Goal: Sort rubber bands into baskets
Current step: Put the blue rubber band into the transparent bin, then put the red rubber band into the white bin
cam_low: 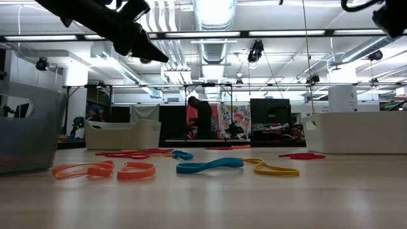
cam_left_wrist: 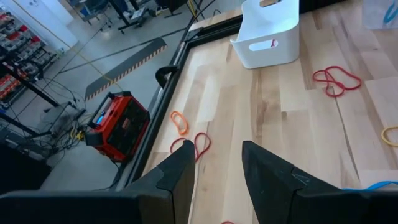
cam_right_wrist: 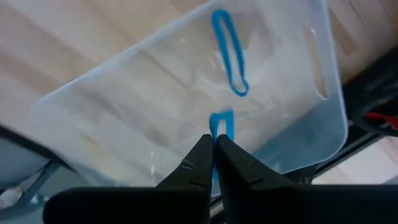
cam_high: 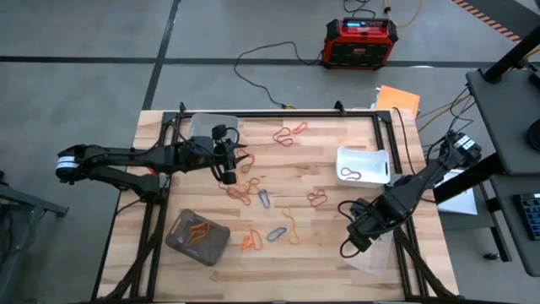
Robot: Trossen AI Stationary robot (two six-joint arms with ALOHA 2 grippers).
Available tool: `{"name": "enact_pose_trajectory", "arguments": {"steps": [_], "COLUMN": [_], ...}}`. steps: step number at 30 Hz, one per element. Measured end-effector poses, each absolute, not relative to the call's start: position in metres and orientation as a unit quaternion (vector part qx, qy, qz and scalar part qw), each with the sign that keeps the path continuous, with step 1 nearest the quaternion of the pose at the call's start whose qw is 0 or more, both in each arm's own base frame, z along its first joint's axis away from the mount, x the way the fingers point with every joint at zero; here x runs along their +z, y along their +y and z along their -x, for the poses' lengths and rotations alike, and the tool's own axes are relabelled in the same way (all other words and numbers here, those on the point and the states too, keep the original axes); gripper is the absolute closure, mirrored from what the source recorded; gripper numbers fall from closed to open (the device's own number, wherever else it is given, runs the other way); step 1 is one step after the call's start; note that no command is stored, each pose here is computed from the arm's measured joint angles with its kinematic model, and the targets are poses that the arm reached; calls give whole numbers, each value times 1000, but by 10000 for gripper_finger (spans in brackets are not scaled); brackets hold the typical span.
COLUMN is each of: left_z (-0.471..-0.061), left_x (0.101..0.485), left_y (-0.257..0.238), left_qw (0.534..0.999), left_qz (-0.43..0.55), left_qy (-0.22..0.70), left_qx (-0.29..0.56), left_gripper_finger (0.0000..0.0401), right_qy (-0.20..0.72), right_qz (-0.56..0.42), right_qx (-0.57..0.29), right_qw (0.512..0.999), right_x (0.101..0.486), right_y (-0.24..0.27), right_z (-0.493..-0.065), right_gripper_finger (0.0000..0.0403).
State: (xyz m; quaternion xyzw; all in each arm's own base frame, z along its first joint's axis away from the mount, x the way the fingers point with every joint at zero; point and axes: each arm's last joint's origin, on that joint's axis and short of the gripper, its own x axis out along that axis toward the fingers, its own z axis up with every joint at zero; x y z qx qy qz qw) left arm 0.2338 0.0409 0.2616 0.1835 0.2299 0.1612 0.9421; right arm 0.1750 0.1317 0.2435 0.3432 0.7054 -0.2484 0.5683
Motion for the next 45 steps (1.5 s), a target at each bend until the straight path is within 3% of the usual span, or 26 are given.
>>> {"name": "enact_pose_trajectory", "arguments": {"steps": [7,11,18,27,32,38,45], "left_z": [-234,-234,-235,-237,-236,-231,-236], "left_x": [262,261,261,259,245,214,183], "left_y": [40,39,39,31,30,28,28], "left_qw": [945,949,951,970,961,918,871], "left_qz": [-181,-179,-176,-135,-87,-14,42], "left_qy": [228,225,223,204,261,396,489], "left_qx": [148,133,119,-7,-22,-26,-32], "left_gripper_finger": [283,283,283,283,283,283,283], "right_qy": [704,691,601,448,417,415,386], "right_qz": [-347,-345,-314,-179,-107,-37,3], "right_qx": [-280,-285,-285,-251,-208,-200,-172], "right_qw": [553,568,677,839,878,887,906], "right_x": [232,233,252,283,288,290,295], "right_y": [128,128,125,105,87,57,31], "right_z": [-170,-172,-188,-225,-248,-262,-277], "right_gripper_finger": [350,315,275,271,277,270,261]}}
